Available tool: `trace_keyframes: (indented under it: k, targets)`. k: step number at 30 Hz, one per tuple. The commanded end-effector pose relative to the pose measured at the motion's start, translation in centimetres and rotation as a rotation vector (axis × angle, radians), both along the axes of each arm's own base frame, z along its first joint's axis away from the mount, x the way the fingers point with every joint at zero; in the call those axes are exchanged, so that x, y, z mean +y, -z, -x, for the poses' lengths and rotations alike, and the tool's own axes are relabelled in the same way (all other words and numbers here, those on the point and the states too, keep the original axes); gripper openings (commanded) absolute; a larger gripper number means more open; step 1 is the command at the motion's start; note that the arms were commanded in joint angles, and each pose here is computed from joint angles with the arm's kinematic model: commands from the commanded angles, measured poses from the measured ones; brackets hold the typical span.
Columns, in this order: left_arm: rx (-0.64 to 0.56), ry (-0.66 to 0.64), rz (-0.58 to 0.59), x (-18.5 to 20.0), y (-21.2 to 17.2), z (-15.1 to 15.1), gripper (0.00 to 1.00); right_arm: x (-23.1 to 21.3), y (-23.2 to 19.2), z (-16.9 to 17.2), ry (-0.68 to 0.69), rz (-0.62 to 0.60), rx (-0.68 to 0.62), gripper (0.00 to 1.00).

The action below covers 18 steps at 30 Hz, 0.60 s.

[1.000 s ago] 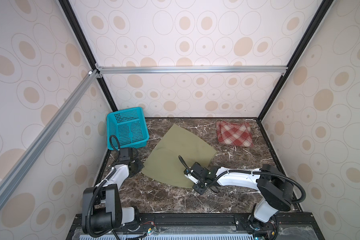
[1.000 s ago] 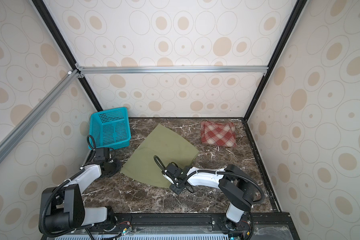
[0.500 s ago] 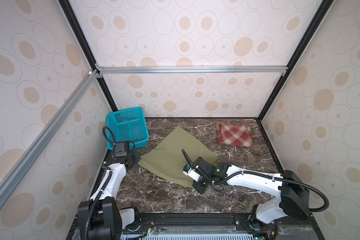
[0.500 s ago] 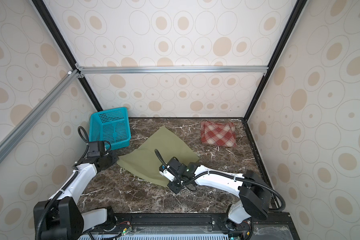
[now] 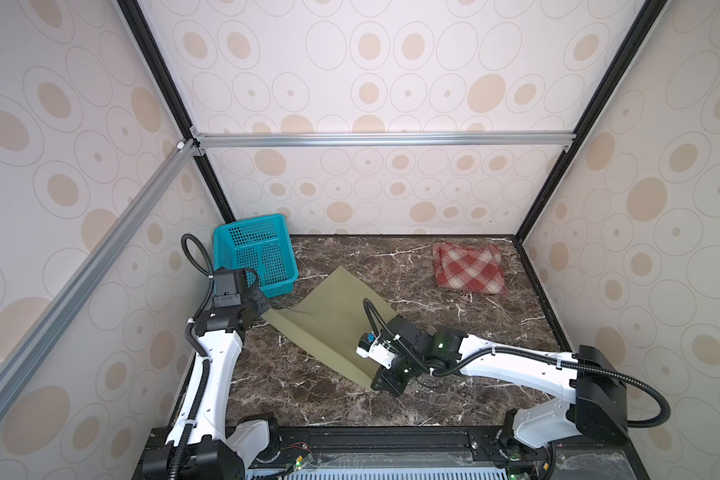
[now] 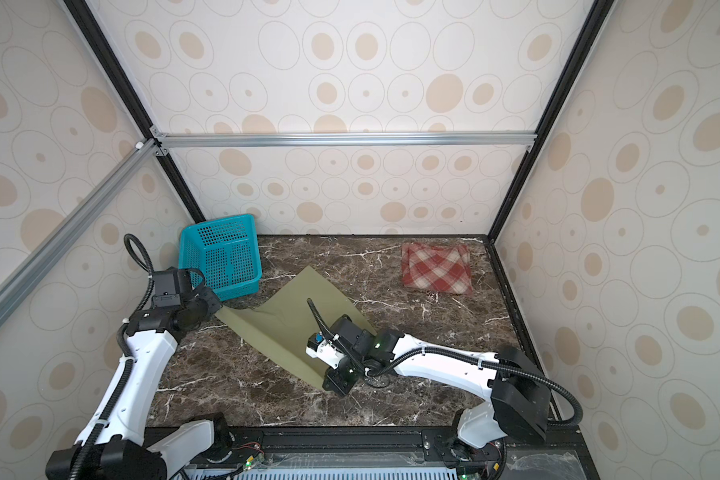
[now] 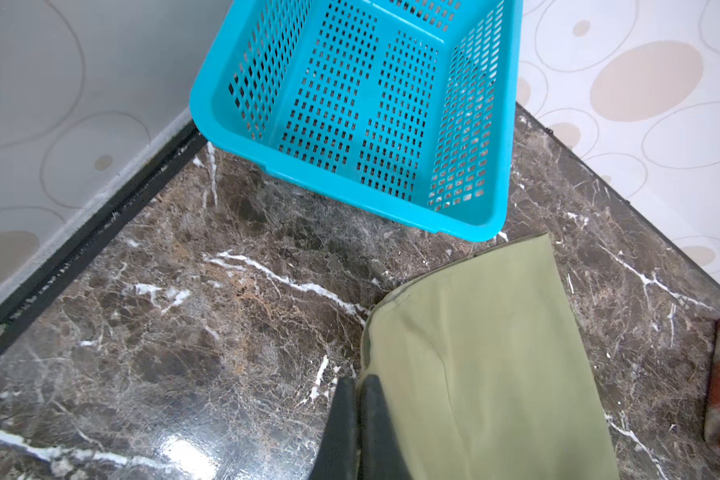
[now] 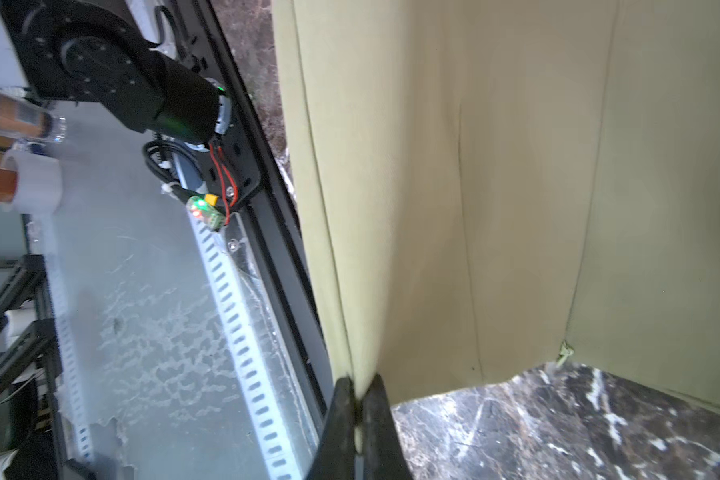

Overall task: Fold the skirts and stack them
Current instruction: 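Lift the skirt edge with the left gripper and fold it toward the right gripper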

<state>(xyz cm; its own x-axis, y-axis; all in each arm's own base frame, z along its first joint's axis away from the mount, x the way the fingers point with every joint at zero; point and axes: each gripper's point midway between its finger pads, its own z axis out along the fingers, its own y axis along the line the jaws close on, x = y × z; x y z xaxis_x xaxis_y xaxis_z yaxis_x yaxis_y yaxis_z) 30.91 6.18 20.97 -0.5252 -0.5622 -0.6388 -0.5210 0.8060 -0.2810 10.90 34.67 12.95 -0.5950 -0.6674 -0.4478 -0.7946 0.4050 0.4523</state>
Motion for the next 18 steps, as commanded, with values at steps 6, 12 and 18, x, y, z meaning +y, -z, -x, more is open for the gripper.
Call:
trace_keyframes:
  k: [6, 12, 18]
  targets:
    - [-0.063, 0.075, 0.009, -1.6, -1.9, -2.6, 0.0, 0.4, -0.6, 2.7, 0.0, -0.081, 0.157, 0.0]
    - [-0.074, 0.165, 0.012, -5.6, -1.3, -7.0, 0.0, 0.0, -0.6, 1.6, 0.073, -0.062, 0.139, 0.0]
    - [-0.123, 0.175, 0.048, -6.9, -0.9, -10.9, 0.0, -1.5, -0.7, -0.7, 0.199, -0.063, 0.166, 0.0]
